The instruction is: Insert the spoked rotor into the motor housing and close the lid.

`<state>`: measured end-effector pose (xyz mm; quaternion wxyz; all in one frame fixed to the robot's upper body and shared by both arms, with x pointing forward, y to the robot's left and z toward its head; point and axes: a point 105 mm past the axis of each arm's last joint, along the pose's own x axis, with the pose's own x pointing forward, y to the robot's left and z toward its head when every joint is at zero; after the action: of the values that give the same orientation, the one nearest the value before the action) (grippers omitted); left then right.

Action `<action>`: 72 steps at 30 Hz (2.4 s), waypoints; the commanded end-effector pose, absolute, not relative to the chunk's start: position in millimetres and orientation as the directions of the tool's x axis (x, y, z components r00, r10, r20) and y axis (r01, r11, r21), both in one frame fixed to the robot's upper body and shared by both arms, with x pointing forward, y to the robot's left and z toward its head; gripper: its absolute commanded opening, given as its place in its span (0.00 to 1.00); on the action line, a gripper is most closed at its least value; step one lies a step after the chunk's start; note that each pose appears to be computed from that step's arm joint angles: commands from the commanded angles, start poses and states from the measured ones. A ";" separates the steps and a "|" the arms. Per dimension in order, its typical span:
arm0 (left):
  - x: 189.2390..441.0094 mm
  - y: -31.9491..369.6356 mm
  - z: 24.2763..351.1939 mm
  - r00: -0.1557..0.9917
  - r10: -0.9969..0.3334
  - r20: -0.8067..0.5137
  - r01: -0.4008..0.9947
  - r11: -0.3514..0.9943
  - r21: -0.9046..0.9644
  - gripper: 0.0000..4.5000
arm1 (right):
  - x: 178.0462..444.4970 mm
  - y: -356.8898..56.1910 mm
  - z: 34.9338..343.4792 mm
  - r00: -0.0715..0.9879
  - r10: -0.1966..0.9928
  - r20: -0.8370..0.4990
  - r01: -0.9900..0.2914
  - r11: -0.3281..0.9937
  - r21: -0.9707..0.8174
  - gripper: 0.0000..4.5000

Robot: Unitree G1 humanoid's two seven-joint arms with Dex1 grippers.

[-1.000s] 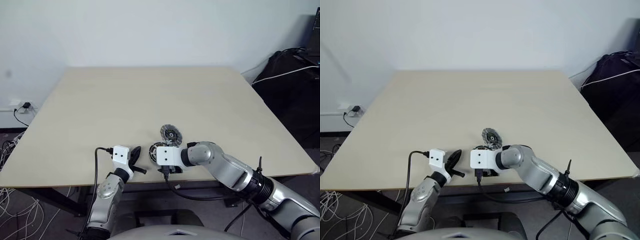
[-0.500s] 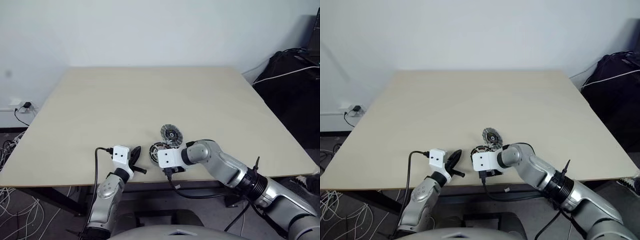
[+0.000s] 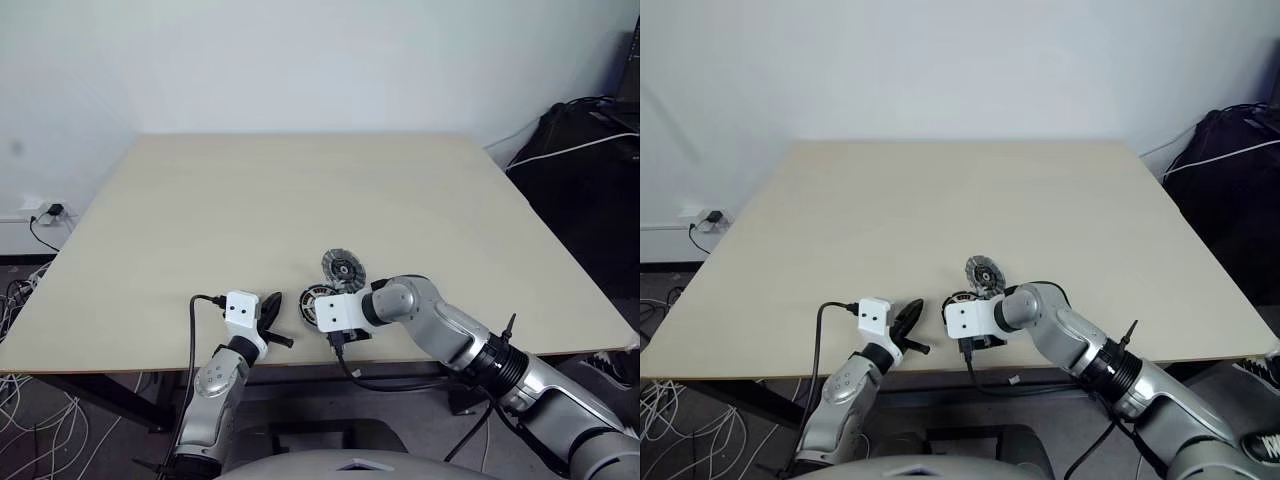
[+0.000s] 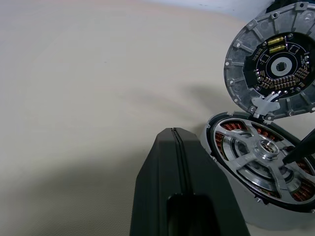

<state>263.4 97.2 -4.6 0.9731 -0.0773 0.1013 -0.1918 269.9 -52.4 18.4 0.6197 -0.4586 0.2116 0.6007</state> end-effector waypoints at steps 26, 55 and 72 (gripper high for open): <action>266.8 97.2 3.5 0.914 -0.385 -0.125 0.358 0.913 -0.195 0.00 | 277.3 -45.9 36.1 0.243 0.617 -0.748 -0.950 -0.004 -0.311 0.03; 266.9 92.9 1.7 0.907 -0.400 -0.131 0.366 0.903 -0.227 0.00 | 258.1 -59.2 68.9 0.304 0.568 -0.765 -0.915 0.398 -0.068 0.03; 265.6 93.7 2.6 0.909 -0.396 -0.132 0.363 0.906 -0.218 0.00 | 263.5 -44.0 48.4 0.249 0.579 -0.777 -0.899 0.437 0.038 0.03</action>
<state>262.3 97.0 -6.9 0.9720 -0.0909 0.1047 -0.1897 253.6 -45.3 40.4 0.7479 -0.2034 0.3956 0.4927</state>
